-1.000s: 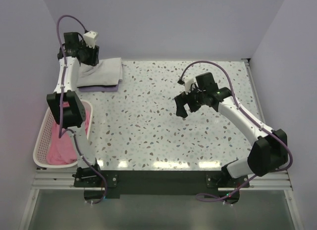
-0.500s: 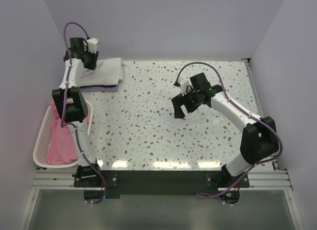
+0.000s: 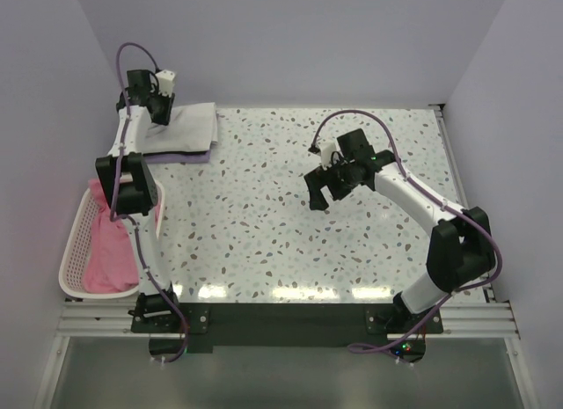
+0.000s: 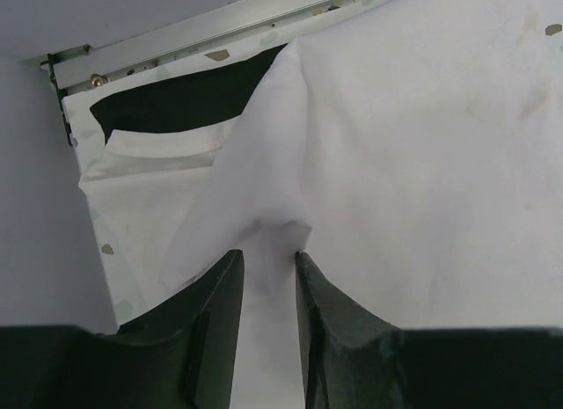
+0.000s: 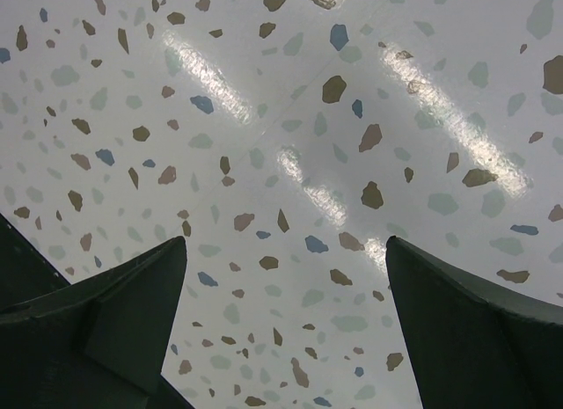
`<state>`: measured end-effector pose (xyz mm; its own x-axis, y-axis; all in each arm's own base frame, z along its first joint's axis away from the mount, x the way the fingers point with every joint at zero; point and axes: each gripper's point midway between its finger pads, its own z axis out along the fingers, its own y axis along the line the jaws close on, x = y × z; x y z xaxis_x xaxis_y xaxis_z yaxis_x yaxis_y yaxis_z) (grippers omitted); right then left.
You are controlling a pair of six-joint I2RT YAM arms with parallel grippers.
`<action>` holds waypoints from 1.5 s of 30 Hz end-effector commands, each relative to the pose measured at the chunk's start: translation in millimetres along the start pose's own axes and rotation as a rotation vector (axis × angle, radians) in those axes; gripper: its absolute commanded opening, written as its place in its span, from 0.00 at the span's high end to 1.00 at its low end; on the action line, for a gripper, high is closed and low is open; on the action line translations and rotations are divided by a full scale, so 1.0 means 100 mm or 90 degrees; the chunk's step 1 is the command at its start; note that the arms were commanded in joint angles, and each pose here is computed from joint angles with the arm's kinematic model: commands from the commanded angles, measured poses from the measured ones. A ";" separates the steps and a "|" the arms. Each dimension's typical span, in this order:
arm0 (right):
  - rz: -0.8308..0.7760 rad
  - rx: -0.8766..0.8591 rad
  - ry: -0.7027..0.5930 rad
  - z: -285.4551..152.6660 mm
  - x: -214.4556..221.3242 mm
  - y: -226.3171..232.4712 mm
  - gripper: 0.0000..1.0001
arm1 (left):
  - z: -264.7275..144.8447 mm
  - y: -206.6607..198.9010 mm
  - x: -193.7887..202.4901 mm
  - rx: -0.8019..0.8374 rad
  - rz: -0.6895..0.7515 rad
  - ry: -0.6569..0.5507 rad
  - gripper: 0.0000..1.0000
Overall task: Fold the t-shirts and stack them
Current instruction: Neatly place the folded tshirt to the corner
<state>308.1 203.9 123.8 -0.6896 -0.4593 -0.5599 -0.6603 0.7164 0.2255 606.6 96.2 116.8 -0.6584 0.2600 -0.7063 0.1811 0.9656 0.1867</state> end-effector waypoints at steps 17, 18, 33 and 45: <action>0.002 -0.001 0.000 0.03 -0.08 -0.02 0.01 | 0.05 0.19 -0.39 -0.035 0.015 -0.096 0.91; 0.003 -0.001 0.002 0.04 -0.07 -0.02 0.01 | 0.04 0.19 -0.40 -0.038 0.014 -0.100 0.98; 0.004 -0.001 0.013 0.06 -0.01 -0.03 0.01 | -0.01 0.80 -0.59 -0.204 0.022 -0.162 1.00; 0.009 -0.003 0.026 0.09 0.03 -0.03 0.01 | 0.01 1.16 -0.78 -0.262 0.025 -0.260 0.62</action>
<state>305.9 202.3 105.8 -0.7193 -0.4735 -0.5083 -0.6467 0.7237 0.2408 665.5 170.8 150.7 -0.4353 0.3283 -0.8383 -0.0673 0.9167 0.3939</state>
